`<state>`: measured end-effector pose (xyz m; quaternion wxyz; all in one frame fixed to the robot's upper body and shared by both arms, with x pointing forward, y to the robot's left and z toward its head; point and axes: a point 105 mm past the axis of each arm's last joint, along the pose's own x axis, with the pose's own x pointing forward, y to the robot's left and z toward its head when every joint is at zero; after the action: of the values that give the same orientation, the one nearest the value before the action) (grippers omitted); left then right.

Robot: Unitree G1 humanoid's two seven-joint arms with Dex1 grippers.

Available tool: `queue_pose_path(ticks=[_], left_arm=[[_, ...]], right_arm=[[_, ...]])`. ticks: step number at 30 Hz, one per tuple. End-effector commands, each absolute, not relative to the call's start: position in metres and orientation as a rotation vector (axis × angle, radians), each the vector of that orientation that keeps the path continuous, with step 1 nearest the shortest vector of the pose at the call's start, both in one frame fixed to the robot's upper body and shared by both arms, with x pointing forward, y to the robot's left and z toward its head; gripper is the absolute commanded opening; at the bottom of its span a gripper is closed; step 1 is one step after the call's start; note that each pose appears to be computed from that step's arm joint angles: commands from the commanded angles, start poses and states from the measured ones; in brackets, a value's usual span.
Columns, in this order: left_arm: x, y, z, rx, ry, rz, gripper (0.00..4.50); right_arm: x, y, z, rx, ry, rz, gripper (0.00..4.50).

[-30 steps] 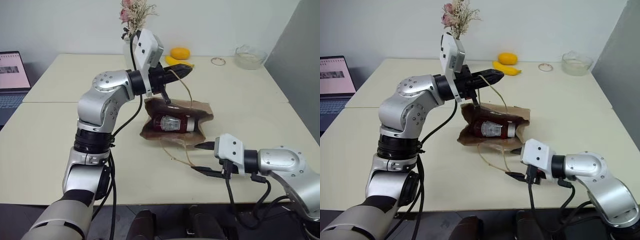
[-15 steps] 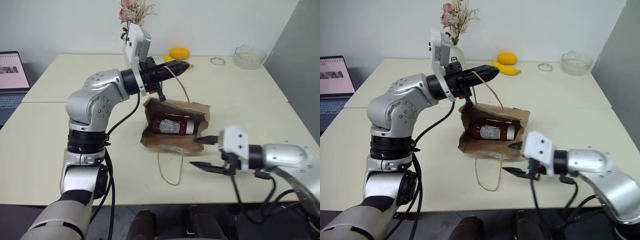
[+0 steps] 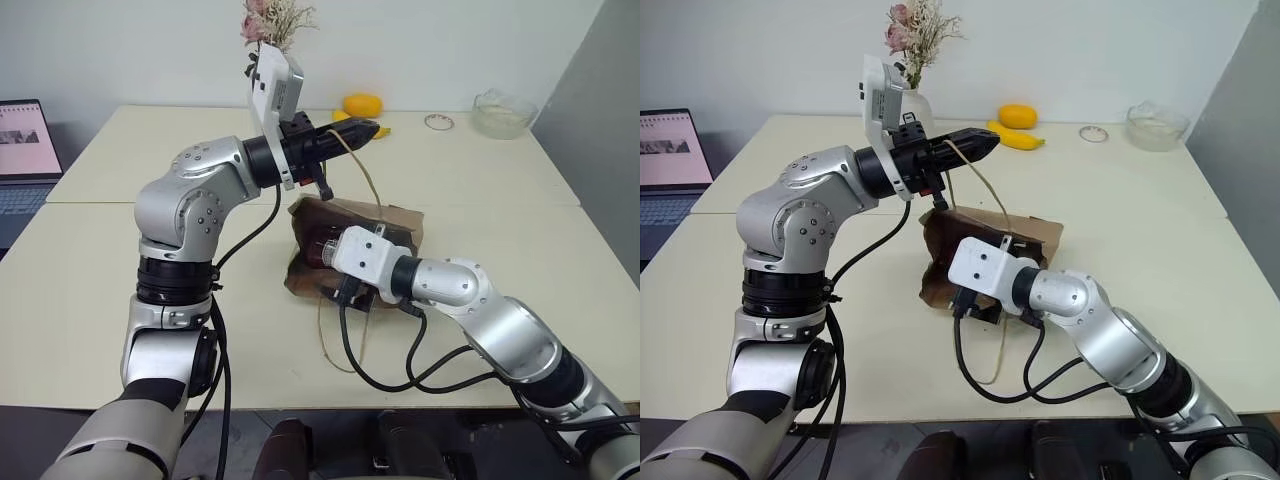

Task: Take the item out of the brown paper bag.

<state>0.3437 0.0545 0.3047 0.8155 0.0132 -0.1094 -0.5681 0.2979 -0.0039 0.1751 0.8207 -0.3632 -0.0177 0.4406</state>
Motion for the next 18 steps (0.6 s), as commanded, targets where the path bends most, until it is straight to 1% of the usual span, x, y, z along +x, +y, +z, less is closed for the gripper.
queue_pose_path(ticks=[1, 4, 9, 11, 18], left_arm=[[0.336, 0.051, 0.320, 0.059, -0.297, -1.232, 0.00], [0.336, 0.051, 0.320, 0.059, -0.298, -1.233, 0.00], [0.336, 0.051, 0.319, 0.060, -0.297, -1.231, 0.00], [0.336, 0.051, 0.319, 0.060, -0.297, -1.232, 0.00], [0.336, 0.051, 0.319, 0.062, -0.295, -1.234, 0.00]], right_arm=[[0.311, -0.004, 0.179, -0.874, -0.073, 0.877, 4.47], [0.322, -0.010, 0.165, -0.959, -0.036, 0.854, 4.47], [0.330, -0.013, 0.151, -1.100, -0.005, 0.860, 4.47], [0.338, -0.016, 0.145, -1.196, 0.005, 0.833, 4.47], [0.349, -0.010, 0.134, -1.283, 0.016, 0.832, 4.47]])
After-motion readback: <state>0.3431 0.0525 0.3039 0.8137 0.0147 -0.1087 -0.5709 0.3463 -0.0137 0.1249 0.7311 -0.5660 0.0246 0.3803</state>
